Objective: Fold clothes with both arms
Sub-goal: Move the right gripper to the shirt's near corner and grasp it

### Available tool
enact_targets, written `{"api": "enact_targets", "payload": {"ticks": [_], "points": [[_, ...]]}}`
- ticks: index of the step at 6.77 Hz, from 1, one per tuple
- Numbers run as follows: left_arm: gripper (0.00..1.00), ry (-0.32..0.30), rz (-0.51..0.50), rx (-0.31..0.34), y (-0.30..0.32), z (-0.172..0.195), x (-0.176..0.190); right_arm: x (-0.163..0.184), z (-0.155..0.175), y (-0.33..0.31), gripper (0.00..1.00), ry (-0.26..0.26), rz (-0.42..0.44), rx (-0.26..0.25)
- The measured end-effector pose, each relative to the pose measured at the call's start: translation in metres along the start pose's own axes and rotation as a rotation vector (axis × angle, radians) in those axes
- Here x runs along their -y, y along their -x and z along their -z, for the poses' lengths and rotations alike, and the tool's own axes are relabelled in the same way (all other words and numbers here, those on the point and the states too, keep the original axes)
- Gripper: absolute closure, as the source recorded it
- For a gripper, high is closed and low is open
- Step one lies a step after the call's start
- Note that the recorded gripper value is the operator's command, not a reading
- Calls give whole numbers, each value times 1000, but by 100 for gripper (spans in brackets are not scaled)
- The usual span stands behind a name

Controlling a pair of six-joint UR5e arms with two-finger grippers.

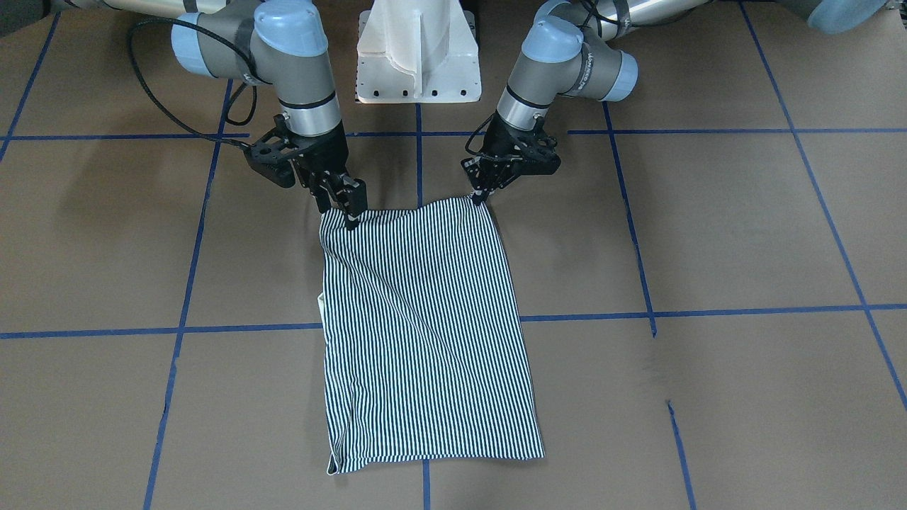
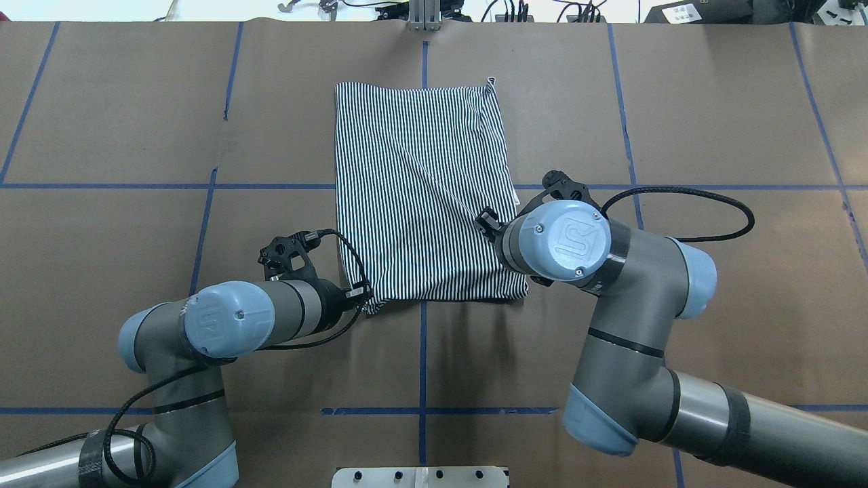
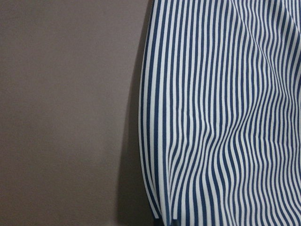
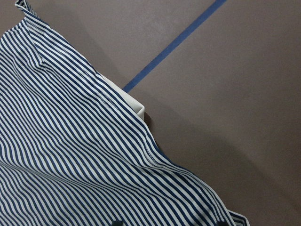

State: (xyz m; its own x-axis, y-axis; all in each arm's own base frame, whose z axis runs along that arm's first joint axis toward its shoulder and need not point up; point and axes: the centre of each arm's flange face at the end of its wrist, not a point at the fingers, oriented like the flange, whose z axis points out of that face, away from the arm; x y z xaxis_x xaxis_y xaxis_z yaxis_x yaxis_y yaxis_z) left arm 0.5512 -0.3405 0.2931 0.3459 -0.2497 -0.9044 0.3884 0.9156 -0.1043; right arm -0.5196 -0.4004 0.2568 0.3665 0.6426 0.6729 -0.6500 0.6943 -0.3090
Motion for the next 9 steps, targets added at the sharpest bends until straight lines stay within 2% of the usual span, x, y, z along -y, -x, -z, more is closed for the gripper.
{"api": "enact_targets", "payload": {"ticks": [2,4,9], "points": [[100,0,0,-1,0,0,0,-20,-27,1,26,-20,24,-49],[100,0,0,-1,0,0,0,-38,-37,-6,26,-36,44,-85],[100,0,0,2,2,0,0,-45,-52,4,26,-74,51,-97]]}}
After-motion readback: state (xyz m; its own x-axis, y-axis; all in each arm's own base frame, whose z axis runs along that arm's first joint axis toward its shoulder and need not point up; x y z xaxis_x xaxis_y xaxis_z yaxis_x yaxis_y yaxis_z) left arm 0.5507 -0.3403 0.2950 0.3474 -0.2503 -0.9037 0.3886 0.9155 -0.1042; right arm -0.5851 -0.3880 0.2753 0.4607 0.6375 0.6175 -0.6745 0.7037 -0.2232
